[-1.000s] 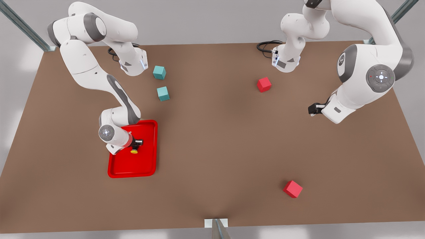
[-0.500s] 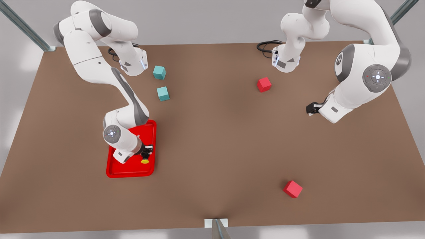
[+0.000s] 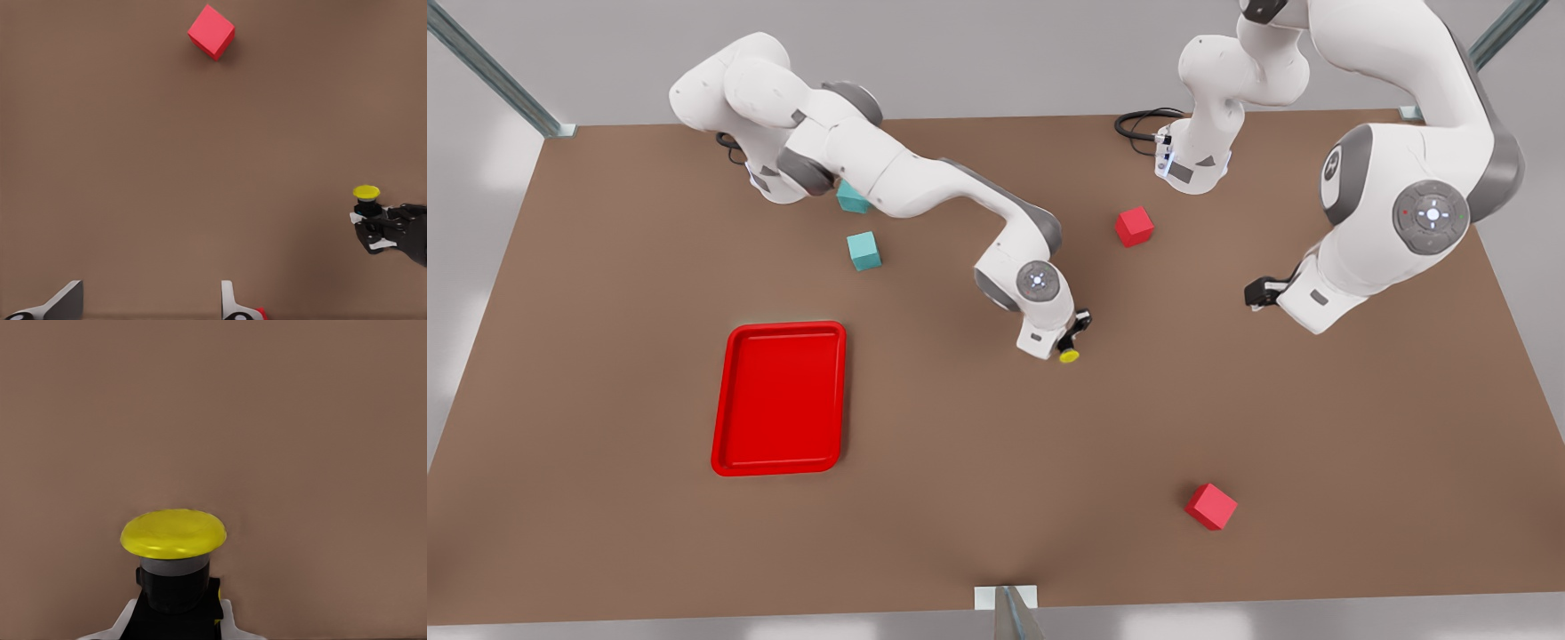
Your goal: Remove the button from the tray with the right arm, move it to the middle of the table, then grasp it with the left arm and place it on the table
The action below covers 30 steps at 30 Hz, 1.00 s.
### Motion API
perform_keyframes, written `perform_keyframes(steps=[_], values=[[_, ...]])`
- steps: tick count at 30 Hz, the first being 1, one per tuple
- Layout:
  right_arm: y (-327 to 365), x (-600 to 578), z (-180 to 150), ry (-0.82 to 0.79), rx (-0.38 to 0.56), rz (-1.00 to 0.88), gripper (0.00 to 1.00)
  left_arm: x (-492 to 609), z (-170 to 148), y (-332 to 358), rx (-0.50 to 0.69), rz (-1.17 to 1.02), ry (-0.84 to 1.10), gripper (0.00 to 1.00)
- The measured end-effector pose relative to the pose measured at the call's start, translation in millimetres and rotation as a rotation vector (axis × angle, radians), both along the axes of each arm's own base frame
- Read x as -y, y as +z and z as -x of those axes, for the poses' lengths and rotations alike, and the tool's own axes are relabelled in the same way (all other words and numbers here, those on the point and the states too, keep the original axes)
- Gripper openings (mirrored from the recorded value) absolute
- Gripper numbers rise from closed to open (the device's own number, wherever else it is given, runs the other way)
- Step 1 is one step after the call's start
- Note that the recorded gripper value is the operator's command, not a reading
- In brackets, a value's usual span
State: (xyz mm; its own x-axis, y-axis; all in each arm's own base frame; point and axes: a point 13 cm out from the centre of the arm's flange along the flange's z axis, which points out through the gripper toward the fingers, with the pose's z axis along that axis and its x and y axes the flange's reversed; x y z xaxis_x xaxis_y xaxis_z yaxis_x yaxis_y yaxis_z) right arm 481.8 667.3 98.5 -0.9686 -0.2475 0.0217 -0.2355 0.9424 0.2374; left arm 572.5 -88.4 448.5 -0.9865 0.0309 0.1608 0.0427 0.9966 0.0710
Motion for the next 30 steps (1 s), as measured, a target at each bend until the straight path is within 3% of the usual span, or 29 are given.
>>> perform_keyframes(steps=[4, 6, 7, 8, 15, 30], values=[[-29.4, -1.9, 6.4, -0.116, -0.046, 0.021, 0.39, 0.2, -0.6, -1.6, -0.002, -0.001, 0.000, 1.00], [-40.1, -1.5, 9.6, -0.159, -0.048, 0.041, 0.65, 0.2, -0.6, -1.7, -0.002, -0.001, 0.000, 1.00], [-42.8, -1.3, 10.2, -0.181, -0.051, 0.045, 0.92, 0.2, -0.6, -1.7, -0.002, -0.001, 0.000, 1.00], [-44.0, -1.7, 10.8, -0.202, -0.055, 0.048, 1.00, 0.2, -0.6, -1.7, -0.002, -0.001, 0.000, 1.00], [-9.4, -7.6, 1.6, -0.324, -0.055, 0.025, 1.00, 0.2, -0.3, -1.8, -0.003, -0.001, 0.000, 1.00], [-59.9, -2.6, 31.4, -0.378, -0.098, 0.097, 1.00, -0.4, -3.8, -17.3, -0.027, -0.012, 0.003, 1.00]])
